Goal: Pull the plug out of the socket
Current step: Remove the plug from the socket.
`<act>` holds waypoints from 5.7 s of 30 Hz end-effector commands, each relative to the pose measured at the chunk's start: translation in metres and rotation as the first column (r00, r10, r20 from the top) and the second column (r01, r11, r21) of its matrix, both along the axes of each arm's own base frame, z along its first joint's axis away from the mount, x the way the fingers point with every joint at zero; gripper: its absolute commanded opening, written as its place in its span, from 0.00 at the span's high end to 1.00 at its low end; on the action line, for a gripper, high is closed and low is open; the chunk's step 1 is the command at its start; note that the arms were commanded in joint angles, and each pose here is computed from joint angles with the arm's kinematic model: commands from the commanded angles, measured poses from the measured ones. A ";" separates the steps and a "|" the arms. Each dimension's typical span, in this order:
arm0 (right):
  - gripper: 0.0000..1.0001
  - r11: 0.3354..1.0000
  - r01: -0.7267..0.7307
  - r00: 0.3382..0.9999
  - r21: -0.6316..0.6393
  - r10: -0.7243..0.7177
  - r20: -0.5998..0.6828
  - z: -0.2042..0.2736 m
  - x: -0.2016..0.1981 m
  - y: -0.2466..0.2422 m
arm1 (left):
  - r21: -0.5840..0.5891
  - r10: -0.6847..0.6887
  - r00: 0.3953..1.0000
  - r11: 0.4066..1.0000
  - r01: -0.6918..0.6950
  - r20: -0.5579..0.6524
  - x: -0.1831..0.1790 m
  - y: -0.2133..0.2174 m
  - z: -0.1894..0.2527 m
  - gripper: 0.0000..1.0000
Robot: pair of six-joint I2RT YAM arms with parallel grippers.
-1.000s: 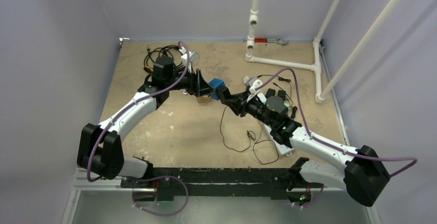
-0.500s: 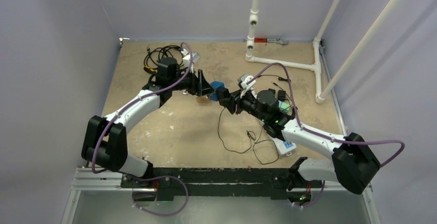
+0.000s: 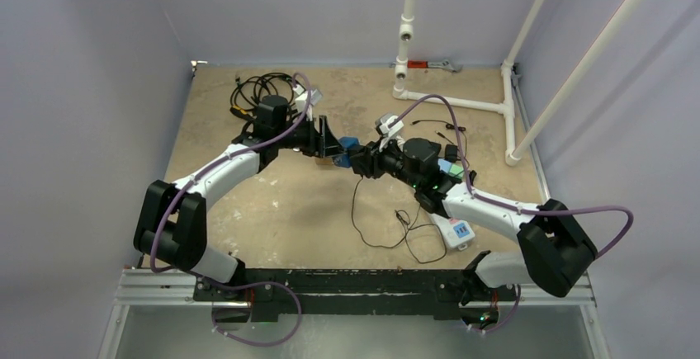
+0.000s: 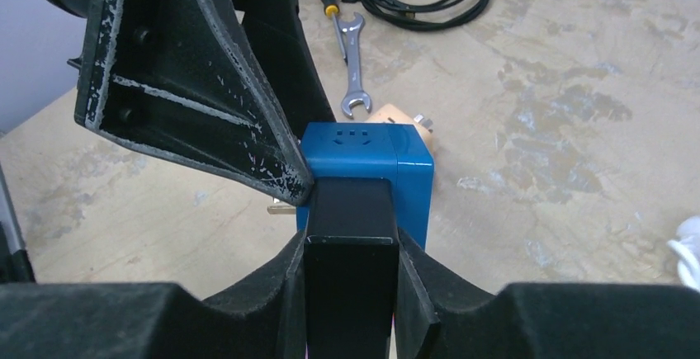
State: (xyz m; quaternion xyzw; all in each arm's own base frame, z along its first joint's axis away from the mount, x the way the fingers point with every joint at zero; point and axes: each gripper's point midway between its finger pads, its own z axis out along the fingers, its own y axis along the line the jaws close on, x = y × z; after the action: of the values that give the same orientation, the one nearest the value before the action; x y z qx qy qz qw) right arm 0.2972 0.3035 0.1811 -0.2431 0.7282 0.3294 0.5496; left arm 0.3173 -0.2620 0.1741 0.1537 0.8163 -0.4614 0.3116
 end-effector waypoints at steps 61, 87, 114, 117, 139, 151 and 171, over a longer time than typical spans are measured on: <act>1.00 0.972 0.158 0.983 0.174 -0.172 0.068 0.076 0.018 -0.041 | 0.024 -0.060 0.979 0.998 0.057 0.194 -0.010 -0.003 0.046 0.01; 1.00 0.946 -0.148 0.989 0.289 0.135 0.067 0.117 -0.014 -0.022 | 0.115 -0.130 0.946 0.988 0.100 0.295 -0.029 0.001 0.055 0.01; 1.00 0.954 -0.201 0.927 0.222 0.258 -0.272 0.107 -0.032 -0.009 | 0.370 -0.245 0.545 0.920 -0.130 0.802 -0.078 0.010 0.083 0.09; 1.00 0.954 -0.226 0.912 0.197 0.278 -0.302 0.096 -0.040 -0.010 | 0.398 -0.252 0.533 0.900 -0.177 0.807 -0.075 0.011 0.077 0.09; 1.00 0.918 -0.364 0.848 0.160 0.397 -0.351 0.071 -0.068 -0.002 | 0.489 -0.368 0.535 0.866 -0.099 0.760 -0.090 -0.024 0.040 0.18; 1.00 0.898 -0.405 0.839 0.174 0.441 -0.320 0.083 -0.081 0.001 | 0.540 -0.410 0.589 0.840 -0.054 0.697 -0.092 -0.028 0.021 0.55; 1.00 0.950 -0.278 0.882 0.142 0.311 -0.354 0.068 -0.066 -0.011 | 0.456 -0.359 0.564 0.890 -0.034 0.744 -0.103 -0.027 0.041 1.00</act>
State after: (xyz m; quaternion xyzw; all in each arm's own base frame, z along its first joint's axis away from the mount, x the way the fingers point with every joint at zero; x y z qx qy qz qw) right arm 0.2212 0.3002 0.2274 -0.2491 0.7700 0.5066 0.2976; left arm 0.2185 -0.2787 0.1945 0.5028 0.6577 -0.1413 0.5428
